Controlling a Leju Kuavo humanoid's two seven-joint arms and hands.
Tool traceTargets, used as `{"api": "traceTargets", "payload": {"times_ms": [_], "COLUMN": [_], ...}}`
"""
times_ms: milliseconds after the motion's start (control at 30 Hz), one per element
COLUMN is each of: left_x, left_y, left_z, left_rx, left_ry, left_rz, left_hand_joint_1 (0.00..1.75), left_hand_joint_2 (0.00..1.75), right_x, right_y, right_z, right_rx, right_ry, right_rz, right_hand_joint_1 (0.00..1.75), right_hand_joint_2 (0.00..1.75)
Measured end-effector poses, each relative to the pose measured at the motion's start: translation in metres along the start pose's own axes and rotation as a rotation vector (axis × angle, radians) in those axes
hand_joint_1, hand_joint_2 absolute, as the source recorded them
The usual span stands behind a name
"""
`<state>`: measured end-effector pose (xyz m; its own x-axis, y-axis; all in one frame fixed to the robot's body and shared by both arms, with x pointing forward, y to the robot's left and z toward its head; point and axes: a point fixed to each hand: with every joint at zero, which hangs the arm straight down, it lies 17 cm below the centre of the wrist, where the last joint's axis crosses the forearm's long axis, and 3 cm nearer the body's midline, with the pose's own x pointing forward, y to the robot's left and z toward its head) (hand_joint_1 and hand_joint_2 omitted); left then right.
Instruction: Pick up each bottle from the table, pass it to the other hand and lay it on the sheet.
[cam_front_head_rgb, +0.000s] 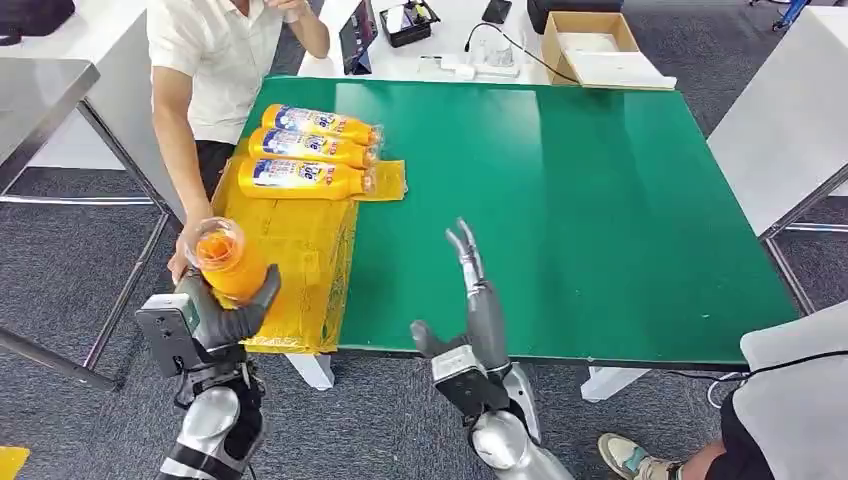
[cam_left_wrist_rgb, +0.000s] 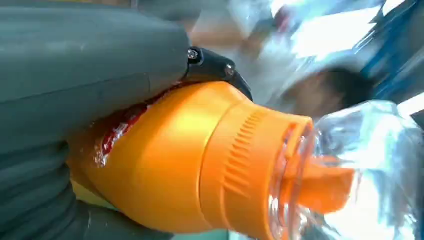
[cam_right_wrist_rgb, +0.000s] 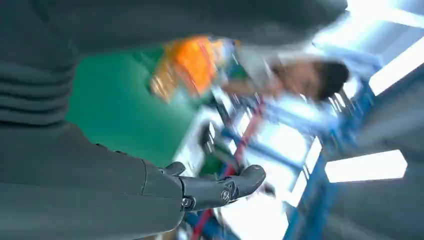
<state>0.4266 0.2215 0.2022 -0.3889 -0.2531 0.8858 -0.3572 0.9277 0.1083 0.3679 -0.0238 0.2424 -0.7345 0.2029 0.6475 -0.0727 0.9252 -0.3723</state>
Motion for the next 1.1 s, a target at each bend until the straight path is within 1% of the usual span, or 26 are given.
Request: {"api": "traceTargets", "payload": {"times_ms": [67, 100, 167, 267, 433, 533, 667, 800, 900, 967, 1100], "left_x": [0.006, 0.01, 0.011, -0.004, -0.03, -0.057, -0.098, -0.122, -0.144, -0.152, -0.157], "left_y": [0.008, 0.005, -0.001, -0.016, -0.035, -0.054, -0.083, -0.099, -0.108, -0.11, -0.113], "left_z": [-0.013, -0.017, -0.027, -0.04, -0.047, -0.047, -0.032, -0.019, -0.009, -0.007, -0.007], "left_rx": [0.023, 0.007, -0.018, -0.068, -0.132, -0.217, -0.369, -0.468, -0.553, -0.581, -0.609], "left_ry": [-0.08, -0.132, -0.196, -0.221, -0.187, -0.127, -0.019, 0.041, 0.11, 0.138, 0.151], "left_rz": [-0.151, -0.247, -0.403, -0.575, -0.663, -0.708, -0.741, -0.774, -0.824, -0.851, -0.871], "left_hand_joint_1": [1.75, 1.75, 1.75, 1.75, 1.75, 1.75, 1.75, 1.75, 1.75, 1.75, 1.75], "left_hand_joint_2": [1.75, 1.75, 1.75, 1.75, 1.75, 1.75, 1.75, 1.75, 1.75, 1.75, 1.75], "right_x": [0.011, 0.017, 0.027, 0.034, 0.036, 0.037, 0.039, 0.042, 0.043, 0.043, 0.042], "right_y": [-0.015, -0.021, -0.027, -0.031, -0.031, -0.029, -0.023, -0.019, -0.018, -0.018, -0.016], "right_z": [-0.005, -0.007, -0.01, -0.012, -0.012, -0.012, -0.012, -0.012, -0.013, -0.014, -0.014], "right_rx": [-0.056, -0.078, -0.102, -0.118, -0.121, -0.113, -0.089, -0.08, -0.087, -0.093, -0.091], "right_ry": [-0.025, -0.041, -0.065, -0.083, -0.087, -0.084, -0.087, -0.089, -0.086, -0.08, -0.079], "right_rz": [0.003, 0.003, 0.003, 0.001, -0.015, -0.045, -0.087, -0.103, -0.122, -0.136, -0.145], "right_hand_joint_1": [0.0, 0.0, 0.0, 0.0, 0.0, 0.0, 0.0, 0.0, 0.0, 0.0, 0.0], "right_hand_joint_2": [0.0, 0.0, 0.0, 0.0, 0.0, 0.0, 0.0, 0.0, 0.0, 0.0, 0.0]}}
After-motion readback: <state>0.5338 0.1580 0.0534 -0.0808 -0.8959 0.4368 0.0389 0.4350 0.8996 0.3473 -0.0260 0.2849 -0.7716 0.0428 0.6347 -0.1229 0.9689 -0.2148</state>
